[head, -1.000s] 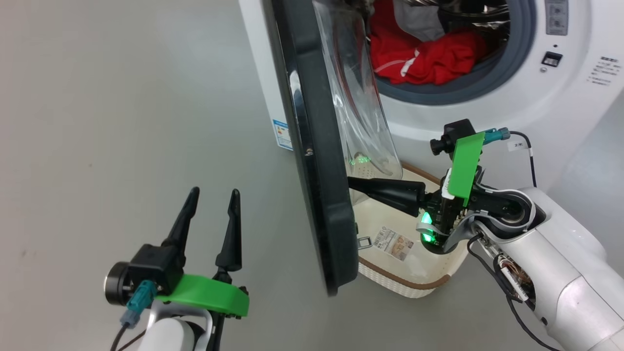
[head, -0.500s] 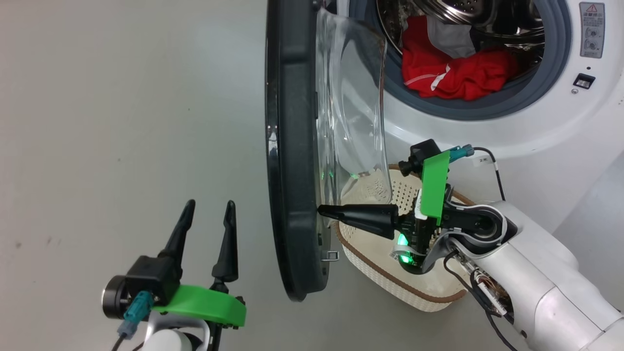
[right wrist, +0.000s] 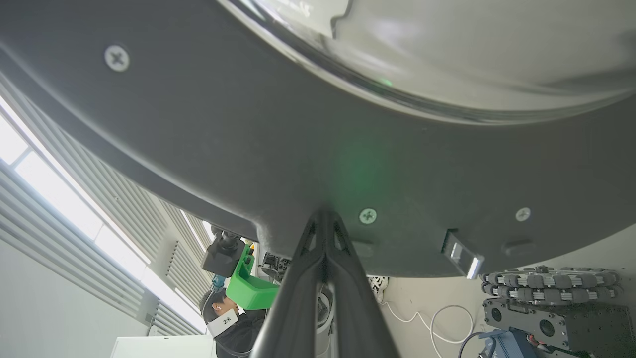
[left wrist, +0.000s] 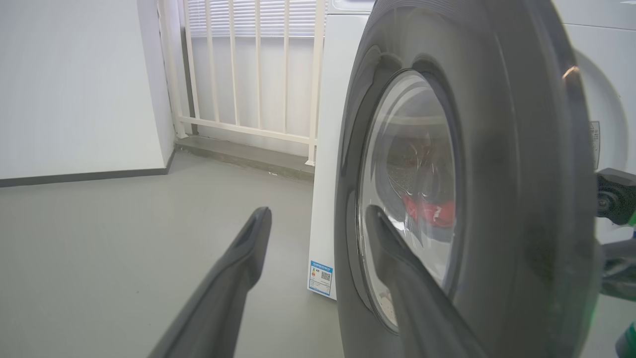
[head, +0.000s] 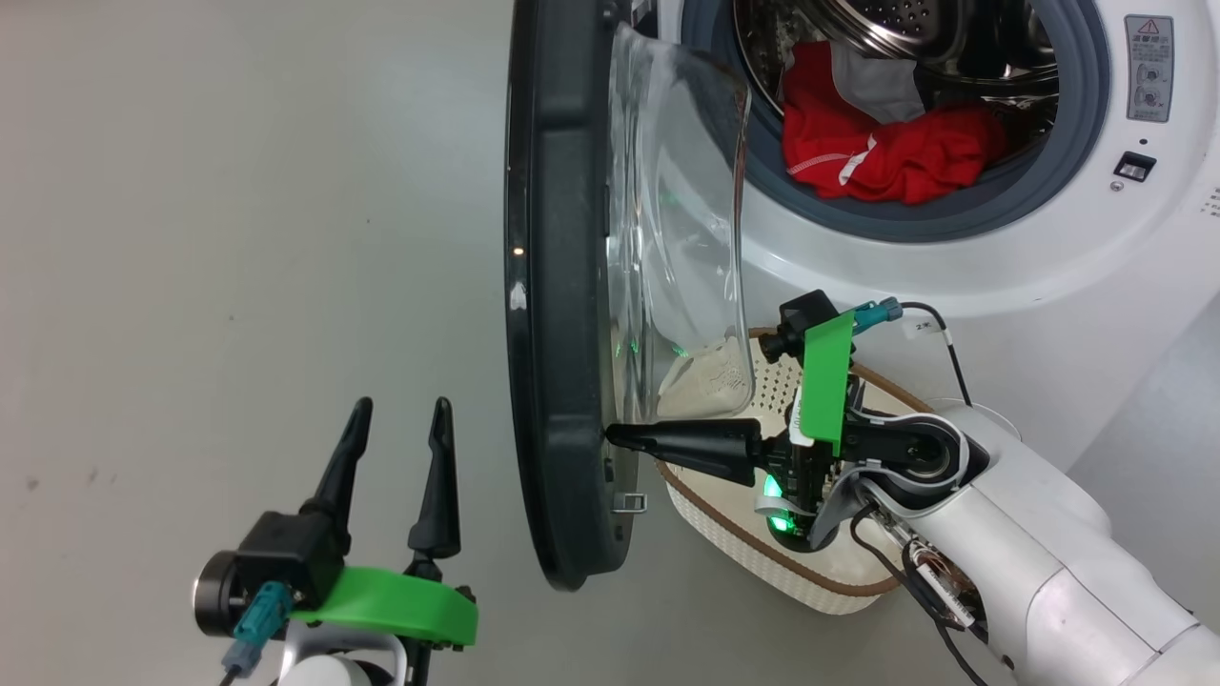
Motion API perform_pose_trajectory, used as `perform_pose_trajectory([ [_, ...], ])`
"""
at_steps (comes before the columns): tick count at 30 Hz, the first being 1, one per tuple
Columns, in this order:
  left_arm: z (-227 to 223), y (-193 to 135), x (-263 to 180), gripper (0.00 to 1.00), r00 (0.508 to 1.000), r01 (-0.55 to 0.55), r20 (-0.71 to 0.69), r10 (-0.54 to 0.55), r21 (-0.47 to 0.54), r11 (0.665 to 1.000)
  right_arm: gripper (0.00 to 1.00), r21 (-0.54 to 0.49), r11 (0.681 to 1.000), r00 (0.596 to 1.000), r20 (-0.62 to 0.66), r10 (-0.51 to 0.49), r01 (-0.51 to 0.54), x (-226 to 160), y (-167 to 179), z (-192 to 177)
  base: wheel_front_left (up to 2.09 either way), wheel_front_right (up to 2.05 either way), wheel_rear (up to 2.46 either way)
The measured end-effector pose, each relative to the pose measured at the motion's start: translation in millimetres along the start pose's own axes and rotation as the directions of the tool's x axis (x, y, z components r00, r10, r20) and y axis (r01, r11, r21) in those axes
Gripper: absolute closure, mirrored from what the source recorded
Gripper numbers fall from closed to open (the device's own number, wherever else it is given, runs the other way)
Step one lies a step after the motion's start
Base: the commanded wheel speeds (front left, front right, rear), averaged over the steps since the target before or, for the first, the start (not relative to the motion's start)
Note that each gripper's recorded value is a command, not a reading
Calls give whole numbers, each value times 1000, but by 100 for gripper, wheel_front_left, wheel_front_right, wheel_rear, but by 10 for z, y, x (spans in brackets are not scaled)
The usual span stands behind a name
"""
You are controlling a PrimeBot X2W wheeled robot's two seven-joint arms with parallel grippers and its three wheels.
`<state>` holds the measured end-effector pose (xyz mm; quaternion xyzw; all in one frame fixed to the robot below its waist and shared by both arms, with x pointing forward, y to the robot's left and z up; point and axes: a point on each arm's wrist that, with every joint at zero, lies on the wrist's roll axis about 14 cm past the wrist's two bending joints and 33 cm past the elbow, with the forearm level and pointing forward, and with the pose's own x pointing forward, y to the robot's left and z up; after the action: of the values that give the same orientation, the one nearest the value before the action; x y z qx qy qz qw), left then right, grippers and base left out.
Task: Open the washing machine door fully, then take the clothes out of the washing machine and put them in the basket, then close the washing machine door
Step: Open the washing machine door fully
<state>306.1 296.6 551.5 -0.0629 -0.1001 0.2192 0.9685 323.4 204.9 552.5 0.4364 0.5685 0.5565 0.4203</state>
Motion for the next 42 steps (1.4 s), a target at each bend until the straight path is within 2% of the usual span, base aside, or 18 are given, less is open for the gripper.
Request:
perform_pose_trajectory([
  [5, -8, -10, 3, 0, 1000, 2, -3, -2, -7, 1000, 100, -41, 998, 998, 42, -40, 42, -32, -57, 71, 0, 0, 0],
  [7, -8, -13, 3, 0, 1000, 3, -3, -3, -7, 1000, 56, -65, 997, 996, 74, -44, 49, -54, -35, 124, 0, 0, 0],
  [9, -9, -16, 1, 0, 1000, 4, -4, -4, -7, 1000, 0, -86, 995, 995, 85, -49, 56, -67, -18, 142, 0, 0, 0],
  [14, -8, -20, -10, 0, 1000, 10, -5, -10, -9, 1000, 0, -223, 969, 977, 207, -57, 104, -210, 100, 305, 0, 0, 0],
  [19, -21, -14, -25, 0, 1000, 18, -14, -18, -8, 1000, 0, -385, 893, 941, 320, -110, 235, -384, 7, 321, 0, 0, 0],
  [22, -37, -24, -31, 0, 999, 26, -21, -26, -4, 1000, 0, -481, 819, 913, 390, -121, 313, -471, -33, 336, 0, 0, 0],
  [26, -71, -38, -41, 0, 999, 32, -32, -32, -2, 999, 0, -594, 683, 863, 493, -107, 424, -624, -43, 445, 0, 0, 0],
  [27, -79, -42, -42, 0, 999, 33, -34, -33, -2, 999, 0, -619, 641, 848, 522, -98, 455, -672, -38, 486, 0, 0, 0],
  [28, -84, -50, -41, 0, 999, 36, -35, -36, -4, 999, 0, -656, 551, 818, 568, -89, 516, -765, -68, 552, 0, 0, 0],
  [31, -83, -70, -39, 0, 999, 42, -35, -42, -7, 999, 0, -682, 402, 766, 638, -81, 611, -939, -144, 676, 0, 0, 0],
  [34, -74, -79, -38, 0, 998, 45, -32, -45, -9, 999, 0, -687, 274, 725, 685, -65, 673, -1070, -193, 768, 0, 0, 0],
  [36, -72, -83, -37, 0, 998, 47, -31, -47, -9, 999, 0, -685, 204, 706, 707, -45, 699, -1119, -201, 812, 0, 0, 0],
  [39, -68, -89, -35, 0, 998, 50, -29, -50, -9, 999, 0, -656, 156, 665, 747, -7, 739, -1212, -239, 848, 0, 0, 0],
  [41, -61, -96, -34, 0, 998, 52, -26, -52, -9, 999, 0, -630, 141, 636, 772, 7, 764, -1284, -290, 849, 0, 0, 0],
  [42, -49, -102, -34, 0, 998, 54, -22, -54, -10, 998, 0, -612, 147, 616, 787, 17, 777, -1325, -302, 854, 0, 0, 0],
])
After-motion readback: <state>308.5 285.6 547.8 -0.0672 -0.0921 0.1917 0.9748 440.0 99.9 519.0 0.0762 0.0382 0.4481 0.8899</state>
